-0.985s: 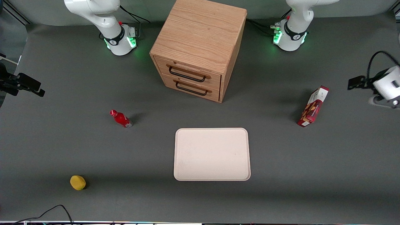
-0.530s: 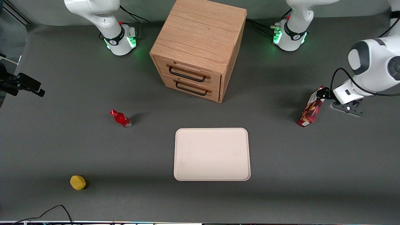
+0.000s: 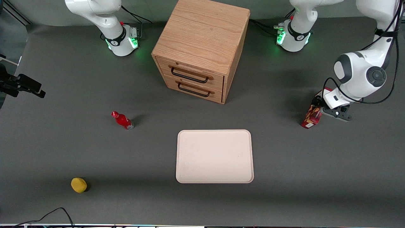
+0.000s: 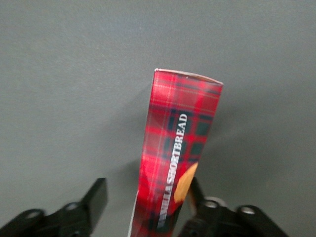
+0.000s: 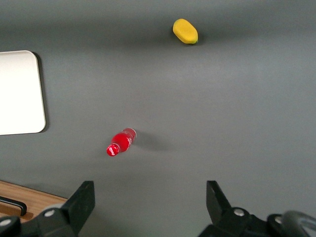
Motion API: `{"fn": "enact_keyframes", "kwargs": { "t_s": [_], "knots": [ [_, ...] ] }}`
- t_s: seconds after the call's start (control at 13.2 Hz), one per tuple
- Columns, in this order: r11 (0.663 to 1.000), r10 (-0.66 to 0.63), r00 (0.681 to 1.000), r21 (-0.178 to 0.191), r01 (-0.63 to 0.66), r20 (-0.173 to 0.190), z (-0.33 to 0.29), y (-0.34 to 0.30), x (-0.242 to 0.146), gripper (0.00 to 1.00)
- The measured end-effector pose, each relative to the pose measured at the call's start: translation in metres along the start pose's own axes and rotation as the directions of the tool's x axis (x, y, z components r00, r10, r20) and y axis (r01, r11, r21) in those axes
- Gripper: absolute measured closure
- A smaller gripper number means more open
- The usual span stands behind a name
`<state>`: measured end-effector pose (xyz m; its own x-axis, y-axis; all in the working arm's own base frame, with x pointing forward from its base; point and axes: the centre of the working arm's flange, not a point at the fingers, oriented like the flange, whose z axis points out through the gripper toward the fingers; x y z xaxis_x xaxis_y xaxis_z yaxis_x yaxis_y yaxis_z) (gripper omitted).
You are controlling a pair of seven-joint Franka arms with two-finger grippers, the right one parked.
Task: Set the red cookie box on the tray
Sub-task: 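Lower the open left gripper over the box and close on it, then carry the held box with the left gripper over the cream tray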
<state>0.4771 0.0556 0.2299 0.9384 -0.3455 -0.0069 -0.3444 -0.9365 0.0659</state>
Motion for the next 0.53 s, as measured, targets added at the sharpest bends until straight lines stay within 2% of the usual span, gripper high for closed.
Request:
{"fn": "enact_keyframes", "kwargs": {
  "t_s": [0.15,0.3,0.38,0.53],
  "knots": [
    [0.999,-0.031,1.000,-0.022,0.031,-0.004,0.003,-0.001,0.001,0.59],
    [0.996,-0.050,0.998,-0.068,0.052,0.029,-0.018,-0.004,0.016,0.79],
    [0.994,-0.067,0.997,-0.087,0.070,0.040,-0.040,-0.005,0.030,0.84],
    [0.987,-0.117,0.992,-0.109,0.120,0.040,-0.103,0.002,0.066,0.86]
  ]
}}
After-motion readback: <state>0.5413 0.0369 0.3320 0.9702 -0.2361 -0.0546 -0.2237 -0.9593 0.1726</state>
